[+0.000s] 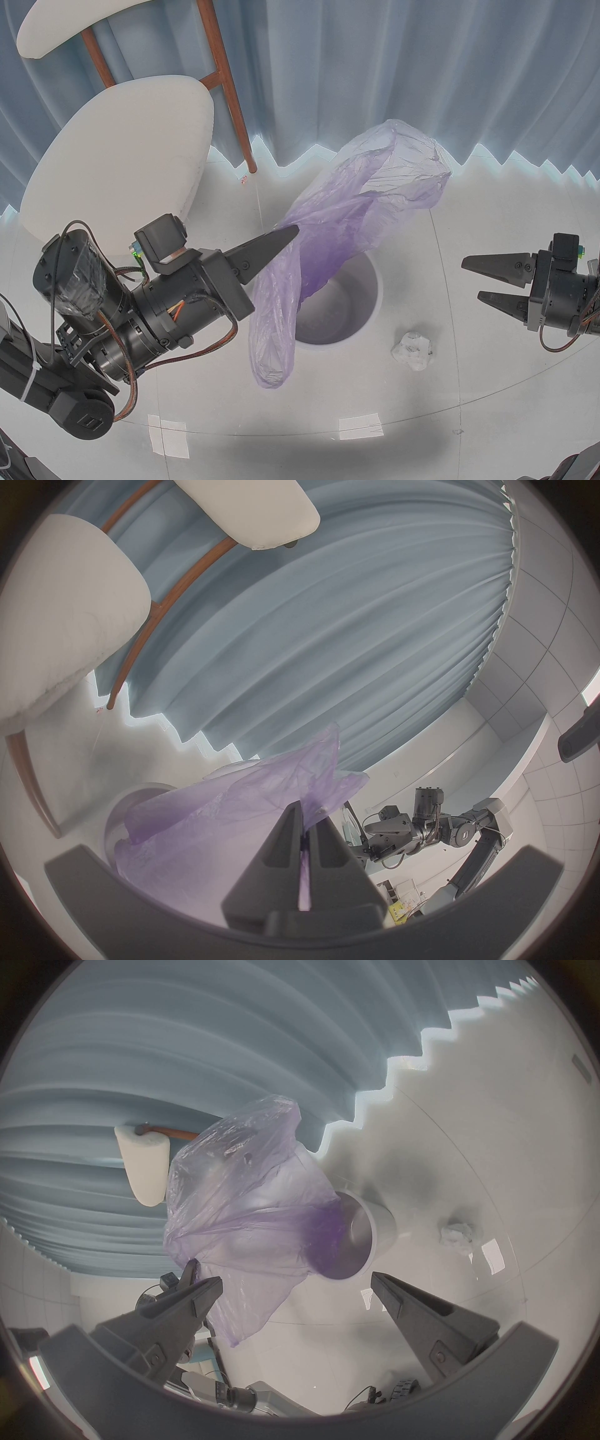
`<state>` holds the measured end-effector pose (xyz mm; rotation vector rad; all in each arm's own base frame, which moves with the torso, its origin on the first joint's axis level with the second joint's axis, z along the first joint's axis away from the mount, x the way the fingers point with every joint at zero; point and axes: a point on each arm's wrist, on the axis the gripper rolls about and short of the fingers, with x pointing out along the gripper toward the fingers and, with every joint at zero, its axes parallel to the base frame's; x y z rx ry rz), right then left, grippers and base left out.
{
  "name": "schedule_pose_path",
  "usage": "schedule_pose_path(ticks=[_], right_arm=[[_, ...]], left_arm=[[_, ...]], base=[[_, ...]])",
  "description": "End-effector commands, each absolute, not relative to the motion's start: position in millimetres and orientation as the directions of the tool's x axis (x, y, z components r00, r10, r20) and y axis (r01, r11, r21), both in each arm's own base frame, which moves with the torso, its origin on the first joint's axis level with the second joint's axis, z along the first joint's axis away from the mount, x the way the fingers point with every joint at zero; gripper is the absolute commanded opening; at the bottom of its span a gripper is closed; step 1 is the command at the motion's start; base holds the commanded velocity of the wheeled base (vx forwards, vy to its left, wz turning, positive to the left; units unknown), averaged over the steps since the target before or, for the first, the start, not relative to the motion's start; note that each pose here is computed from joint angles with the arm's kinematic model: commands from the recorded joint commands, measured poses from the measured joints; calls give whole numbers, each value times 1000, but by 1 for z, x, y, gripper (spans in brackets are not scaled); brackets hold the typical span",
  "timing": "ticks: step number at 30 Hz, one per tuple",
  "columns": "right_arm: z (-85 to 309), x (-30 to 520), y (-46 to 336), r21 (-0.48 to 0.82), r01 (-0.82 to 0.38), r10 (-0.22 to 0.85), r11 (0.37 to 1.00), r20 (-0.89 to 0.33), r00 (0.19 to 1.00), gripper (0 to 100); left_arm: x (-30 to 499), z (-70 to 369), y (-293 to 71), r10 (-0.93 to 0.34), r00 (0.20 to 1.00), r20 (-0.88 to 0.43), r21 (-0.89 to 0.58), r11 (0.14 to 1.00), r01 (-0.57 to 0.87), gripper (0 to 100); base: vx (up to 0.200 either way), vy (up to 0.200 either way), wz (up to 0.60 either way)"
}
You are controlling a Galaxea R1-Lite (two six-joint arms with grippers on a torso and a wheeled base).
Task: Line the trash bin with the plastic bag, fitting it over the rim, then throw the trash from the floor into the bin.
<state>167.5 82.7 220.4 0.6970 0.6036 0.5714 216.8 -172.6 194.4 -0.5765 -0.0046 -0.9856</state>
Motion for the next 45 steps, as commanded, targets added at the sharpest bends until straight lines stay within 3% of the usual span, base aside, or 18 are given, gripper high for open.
schedule_pose_path(ticks=[1, 31, 45], right_arm=[[218, 174, 86, 741, -245, 655, 626, -327, 681, 100], [188, 211, 95, 758, -148, 624, 635, -391, 676, 100], [183, 222, 99, 756, -146, 599, 638, -369, 711, 100]], left_arm=[[217, 194, -173, -784, 565, 257, -458, 416, 786, 0], [218, 191, -173, -786, 569, 242, -464, 421, 779, 0], [216, 192, -173, -788, 566, 245, -463, 418, 782, 0]], base=[[0, 0, 0], [0, 0, 0], [0, 0, 0]])
